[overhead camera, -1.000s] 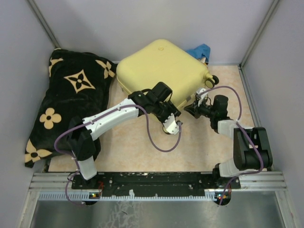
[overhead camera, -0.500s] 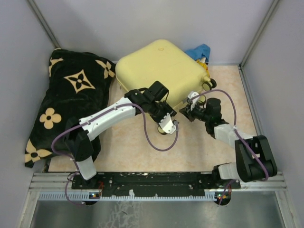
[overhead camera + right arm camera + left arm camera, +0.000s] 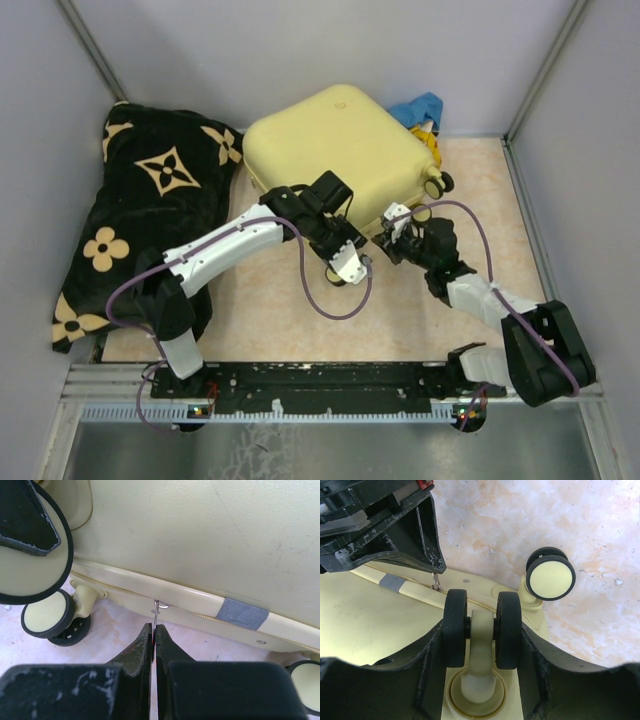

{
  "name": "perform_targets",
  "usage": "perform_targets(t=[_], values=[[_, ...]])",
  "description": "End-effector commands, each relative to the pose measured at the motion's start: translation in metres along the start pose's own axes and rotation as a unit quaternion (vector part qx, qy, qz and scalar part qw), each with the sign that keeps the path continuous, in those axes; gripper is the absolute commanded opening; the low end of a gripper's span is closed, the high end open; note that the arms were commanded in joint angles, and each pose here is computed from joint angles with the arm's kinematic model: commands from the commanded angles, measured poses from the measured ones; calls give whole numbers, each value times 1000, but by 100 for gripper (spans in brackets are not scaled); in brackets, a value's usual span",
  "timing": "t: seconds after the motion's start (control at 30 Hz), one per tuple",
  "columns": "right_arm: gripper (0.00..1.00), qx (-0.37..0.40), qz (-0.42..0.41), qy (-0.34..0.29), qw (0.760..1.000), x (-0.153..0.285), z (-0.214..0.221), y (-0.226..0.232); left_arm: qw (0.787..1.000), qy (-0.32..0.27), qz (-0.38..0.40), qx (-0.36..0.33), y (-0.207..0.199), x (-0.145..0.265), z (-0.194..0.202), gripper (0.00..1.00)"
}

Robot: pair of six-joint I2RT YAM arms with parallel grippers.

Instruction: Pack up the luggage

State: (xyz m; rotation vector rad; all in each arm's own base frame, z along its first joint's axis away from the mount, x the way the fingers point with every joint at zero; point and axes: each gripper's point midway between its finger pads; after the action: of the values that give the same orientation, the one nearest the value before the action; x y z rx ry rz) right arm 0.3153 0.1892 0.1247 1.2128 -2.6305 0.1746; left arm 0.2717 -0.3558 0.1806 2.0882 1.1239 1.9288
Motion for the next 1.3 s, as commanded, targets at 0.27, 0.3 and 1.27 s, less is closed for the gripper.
perform_targets(t=[0.27, 0.3, 1.27], values=[[0, -44, -153, -45, 986, -3, -21, 97, 997, -6, 36, 62, -19, 2, 4, 0], [0, -46, -157, -49, 985, -2, -22, 101, 997, -4, 38, 63, -20, 2, 5, 0], [0, -39, 338, -69, 938, 112, -23, -210, 989, 35, 123, 79, -92, 39, 32, 0]])
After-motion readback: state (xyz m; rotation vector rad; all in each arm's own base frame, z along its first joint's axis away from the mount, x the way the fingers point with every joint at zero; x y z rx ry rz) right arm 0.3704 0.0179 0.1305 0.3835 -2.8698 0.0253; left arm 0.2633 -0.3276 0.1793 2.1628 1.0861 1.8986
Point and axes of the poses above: each gripper's point midway between its finger pads, its own x axis back along the fingers, its own y axis along the line the jaws close on, z = x × y, and after that the axes turned 8 degrees about -x, right-handed
